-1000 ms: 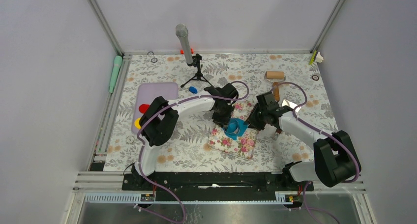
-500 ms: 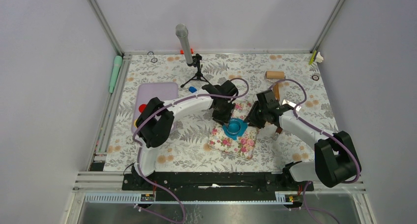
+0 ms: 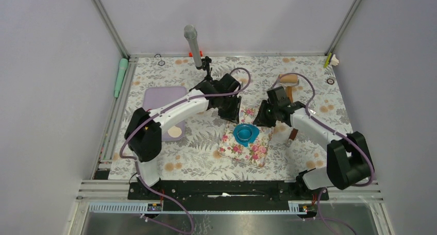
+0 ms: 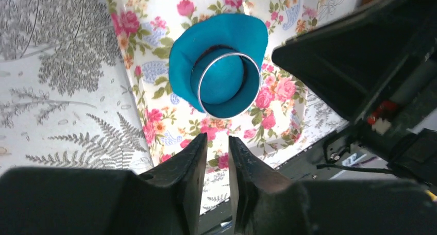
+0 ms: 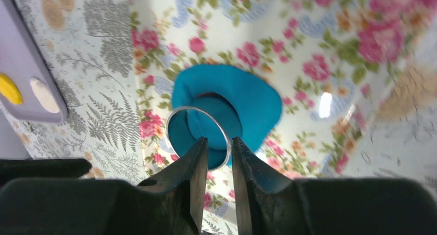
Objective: Roll out the dumpling wrappers from the dough
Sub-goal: Press the dumpling wrapper on the work surface.
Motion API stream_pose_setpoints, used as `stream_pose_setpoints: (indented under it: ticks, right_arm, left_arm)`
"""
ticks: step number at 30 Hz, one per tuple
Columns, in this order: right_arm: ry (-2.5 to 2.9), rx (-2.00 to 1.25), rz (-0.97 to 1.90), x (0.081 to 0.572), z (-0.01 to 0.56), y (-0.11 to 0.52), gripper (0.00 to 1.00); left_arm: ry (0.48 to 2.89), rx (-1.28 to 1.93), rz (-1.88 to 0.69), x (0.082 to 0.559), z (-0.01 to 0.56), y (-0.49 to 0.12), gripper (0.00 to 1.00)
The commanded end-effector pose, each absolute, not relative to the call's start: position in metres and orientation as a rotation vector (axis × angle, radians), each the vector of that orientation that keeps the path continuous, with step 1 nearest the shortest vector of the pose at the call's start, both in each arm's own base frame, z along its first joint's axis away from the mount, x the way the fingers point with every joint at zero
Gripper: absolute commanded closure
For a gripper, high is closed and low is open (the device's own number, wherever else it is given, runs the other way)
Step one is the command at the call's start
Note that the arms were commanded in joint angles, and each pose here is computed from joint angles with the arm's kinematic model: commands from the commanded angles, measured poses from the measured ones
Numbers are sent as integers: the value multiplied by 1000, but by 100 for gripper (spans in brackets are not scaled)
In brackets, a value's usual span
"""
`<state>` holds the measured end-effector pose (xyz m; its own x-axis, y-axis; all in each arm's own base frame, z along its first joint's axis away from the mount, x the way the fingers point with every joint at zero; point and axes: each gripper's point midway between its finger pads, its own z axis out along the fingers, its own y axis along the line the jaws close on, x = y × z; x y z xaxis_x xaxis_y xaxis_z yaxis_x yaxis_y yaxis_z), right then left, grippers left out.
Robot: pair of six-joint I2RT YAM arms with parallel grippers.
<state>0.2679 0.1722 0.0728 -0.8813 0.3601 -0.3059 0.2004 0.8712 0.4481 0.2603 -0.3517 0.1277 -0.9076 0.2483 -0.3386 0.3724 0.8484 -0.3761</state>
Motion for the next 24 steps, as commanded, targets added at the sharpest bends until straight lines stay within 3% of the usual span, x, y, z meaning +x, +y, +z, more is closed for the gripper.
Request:
stream_pose_setpoints:
  ticks: [1,8,16,21,24]
  right_arm:
    - [2689,41,644,283,83,190,72]
    - [2798,-346,583,293,61,198,73]
    - [2803,-483,639,295,62,207,71]
    - [2772,-369,574,309,68,204,69]
    - [2731,-306,544,317,78,201,69]
  left_arm:
    - [2731,320,-766,253,148,-336,74]
    - [2840,135,-920,223,115,-320,76]
    - [2925,74,-749,214,80,-283,82]
    - [2900,101,-573,219,57,-261,68]
    - [2866,156,-601,225,53,-271,62]
